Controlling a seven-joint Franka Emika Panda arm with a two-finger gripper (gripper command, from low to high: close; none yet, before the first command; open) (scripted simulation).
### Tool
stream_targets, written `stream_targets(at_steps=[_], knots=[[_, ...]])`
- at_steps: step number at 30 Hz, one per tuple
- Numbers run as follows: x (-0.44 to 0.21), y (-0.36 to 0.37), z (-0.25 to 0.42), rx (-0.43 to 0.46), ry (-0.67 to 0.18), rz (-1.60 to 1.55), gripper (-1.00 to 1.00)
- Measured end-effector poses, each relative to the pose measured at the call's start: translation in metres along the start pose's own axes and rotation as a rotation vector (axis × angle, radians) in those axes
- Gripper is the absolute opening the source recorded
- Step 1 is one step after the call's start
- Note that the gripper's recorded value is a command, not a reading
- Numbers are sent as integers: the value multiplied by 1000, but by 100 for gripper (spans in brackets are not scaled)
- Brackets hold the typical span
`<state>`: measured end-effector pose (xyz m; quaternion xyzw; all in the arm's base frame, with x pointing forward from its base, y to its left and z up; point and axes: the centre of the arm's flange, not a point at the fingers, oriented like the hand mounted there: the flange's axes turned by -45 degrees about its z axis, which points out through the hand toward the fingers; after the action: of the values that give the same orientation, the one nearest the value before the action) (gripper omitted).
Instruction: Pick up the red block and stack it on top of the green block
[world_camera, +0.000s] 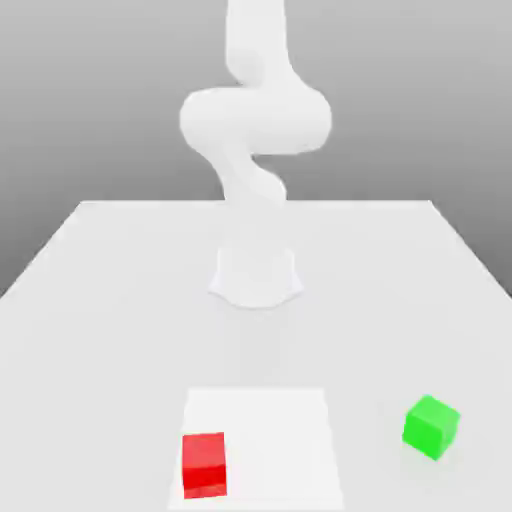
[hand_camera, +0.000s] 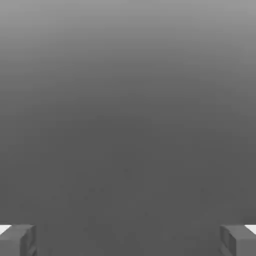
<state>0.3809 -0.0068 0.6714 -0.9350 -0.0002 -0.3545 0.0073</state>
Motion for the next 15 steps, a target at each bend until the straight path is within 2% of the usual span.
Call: stream_targets(at_steps=[7, 15], knots=[[-29, 18, 144, 28, -212, -27, 0], [-107, 36, 282, 39, -447, -58, 0]])
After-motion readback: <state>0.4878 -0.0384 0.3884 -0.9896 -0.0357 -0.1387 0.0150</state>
